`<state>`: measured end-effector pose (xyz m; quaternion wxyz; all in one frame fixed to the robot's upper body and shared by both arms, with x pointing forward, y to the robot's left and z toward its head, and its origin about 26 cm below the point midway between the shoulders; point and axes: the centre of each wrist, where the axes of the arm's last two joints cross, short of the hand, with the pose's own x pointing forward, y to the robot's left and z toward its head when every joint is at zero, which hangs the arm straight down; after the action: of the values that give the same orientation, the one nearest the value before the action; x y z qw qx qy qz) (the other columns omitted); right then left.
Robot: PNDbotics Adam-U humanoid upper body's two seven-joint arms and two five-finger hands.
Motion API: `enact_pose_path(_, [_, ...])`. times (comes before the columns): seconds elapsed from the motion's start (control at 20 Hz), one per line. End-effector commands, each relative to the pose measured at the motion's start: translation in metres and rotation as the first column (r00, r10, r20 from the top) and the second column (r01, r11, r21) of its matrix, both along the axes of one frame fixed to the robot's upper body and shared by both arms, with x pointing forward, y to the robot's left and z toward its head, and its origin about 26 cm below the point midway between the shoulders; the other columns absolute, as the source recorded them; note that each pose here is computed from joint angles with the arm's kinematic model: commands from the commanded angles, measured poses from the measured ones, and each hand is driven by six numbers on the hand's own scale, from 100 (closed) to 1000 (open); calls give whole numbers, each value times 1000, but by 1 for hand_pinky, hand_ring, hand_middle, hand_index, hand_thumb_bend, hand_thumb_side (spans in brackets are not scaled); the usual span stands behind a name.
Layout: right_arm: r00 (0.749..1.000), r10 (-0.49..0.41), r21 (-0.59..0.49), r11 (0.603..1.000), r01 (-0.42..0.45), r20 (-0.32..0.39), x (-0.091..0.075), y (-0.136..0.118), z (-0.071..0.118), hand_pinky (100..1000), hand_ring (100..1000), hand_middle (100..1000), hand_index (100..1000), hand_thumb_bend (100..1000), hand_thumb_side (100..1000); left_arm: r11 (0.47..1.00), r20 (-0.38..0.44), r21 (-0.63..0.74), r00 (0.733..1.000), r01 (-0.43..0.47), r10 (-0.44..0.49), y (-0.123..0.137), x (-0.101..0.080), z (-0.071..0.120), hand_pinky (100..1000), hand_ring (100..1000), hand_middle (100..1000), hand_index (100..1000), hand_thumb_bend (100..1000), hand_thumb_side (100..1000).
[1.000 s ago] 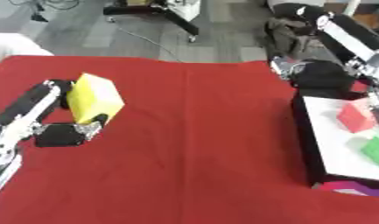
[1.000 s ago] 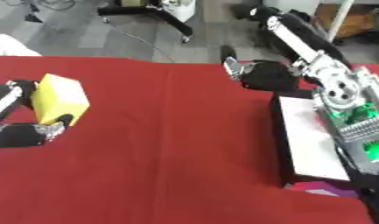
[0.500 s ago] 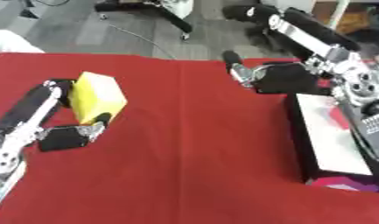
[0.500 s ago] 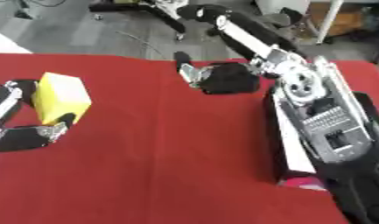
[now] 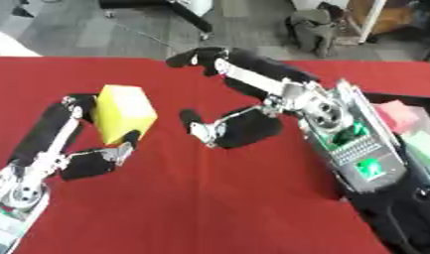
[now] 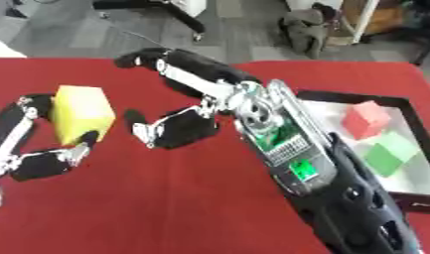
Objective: Pick up the objects with one hand, pass them to the other hand, and then place them into the box on the other side of the table.
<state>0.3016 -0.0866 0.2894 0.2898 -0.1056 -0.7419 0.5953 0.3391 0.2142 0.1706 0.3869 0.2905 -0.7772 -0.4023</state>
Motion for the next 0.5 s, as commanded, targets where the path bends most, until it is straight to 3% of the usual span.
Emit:
enact_pose_path(0.05, [999, 35, -46, 998, -34, 26, -3, 10, 4, 944, 1000, 951, 964, 100, 278, 1000, 47, 5, 999, 25, -25, -3, -1, 7, 605, 500, 524, 624, 100, 494])
enact_pose_path(0.5, [997, 48, -111, 993, -42, 59, 1, 23, 0, 953, 1000, 955, 978, 100, 224, 996, 119, 60, 990, 73, -80, -12, -7, 4, 596, 497, 518, 620, 100, 468])
